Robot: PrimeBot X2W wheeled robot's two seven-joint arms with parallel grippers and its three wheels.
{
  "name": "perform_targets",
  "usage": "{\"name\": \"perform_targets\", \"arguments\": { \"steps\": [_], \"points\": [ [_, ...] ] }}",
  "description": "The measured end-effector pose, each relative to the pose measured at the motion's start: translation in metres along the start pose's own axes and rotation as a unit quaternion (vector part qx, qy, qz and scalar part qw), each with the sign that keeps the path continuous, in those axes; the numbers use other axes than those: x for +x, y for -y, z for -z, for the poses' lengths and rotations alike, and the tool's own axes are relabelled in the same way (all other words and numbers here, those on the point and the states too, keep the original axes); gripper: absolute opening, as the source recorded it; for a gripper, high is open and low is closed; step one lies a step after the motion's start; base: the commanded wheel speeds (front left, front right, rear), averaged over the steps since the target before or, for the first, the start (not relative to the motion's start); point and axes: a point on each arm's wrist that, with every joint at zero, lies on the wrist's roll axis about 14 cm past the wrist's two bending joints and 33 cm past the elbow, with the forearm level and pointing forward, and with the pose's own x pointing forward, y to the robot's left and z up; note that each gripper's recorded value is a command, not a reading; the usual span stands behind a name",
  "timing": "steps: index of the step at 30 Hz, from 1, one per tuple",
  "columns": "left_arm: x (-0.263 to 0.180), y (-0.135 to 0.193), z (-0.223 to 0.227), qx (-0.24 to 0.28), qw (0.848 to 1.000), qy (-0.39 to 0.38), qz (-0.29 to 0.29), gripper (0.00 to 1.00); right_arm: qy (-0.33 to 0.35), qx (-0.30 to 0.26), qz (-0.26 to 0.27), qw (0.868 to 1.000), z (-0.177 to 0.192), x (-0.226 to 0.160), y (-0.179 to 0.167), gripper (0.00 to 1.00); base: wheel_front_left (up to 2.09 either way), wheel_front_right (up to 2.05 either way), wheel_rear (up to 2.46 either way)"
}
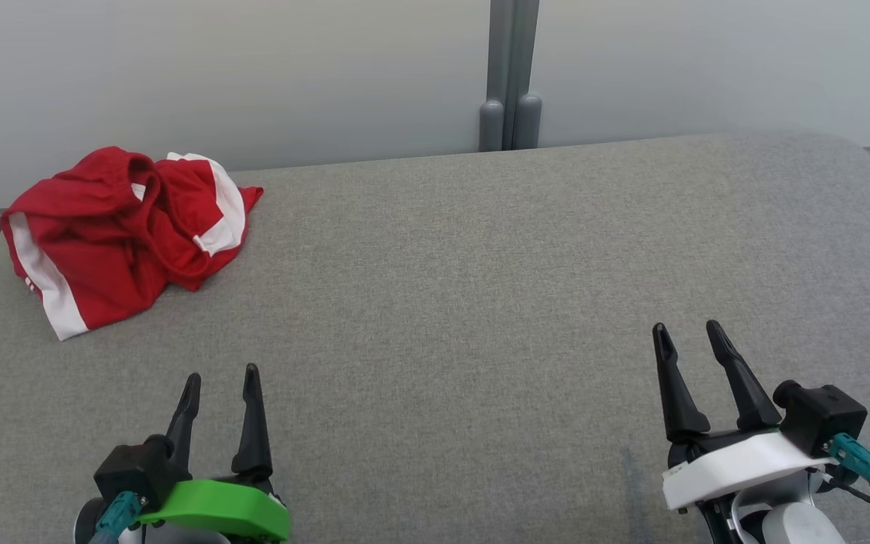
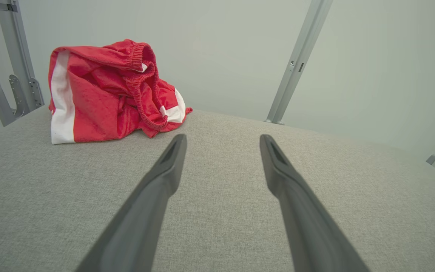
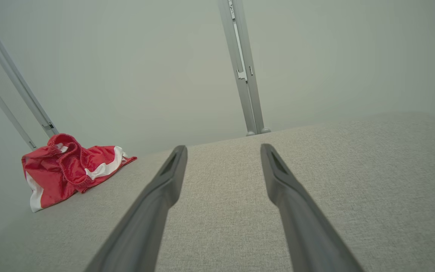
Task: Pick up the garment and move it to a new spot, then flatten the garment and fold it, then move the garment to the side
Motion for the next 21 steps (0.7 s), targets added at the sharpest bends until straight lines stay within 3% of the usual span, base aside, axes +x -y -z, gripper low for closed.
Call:
{"name": "perform_targets", "arguments": {
  "steps": [21],
  "points": [
    [-0.012,0.001,0.006,0.054,0.999,0.004,0.002,1.0,0.01,-0.081,-0.037,0.996,-0.001,0.003,-0.017,1.0,0.0,0.0,0.0]
  ]
}}
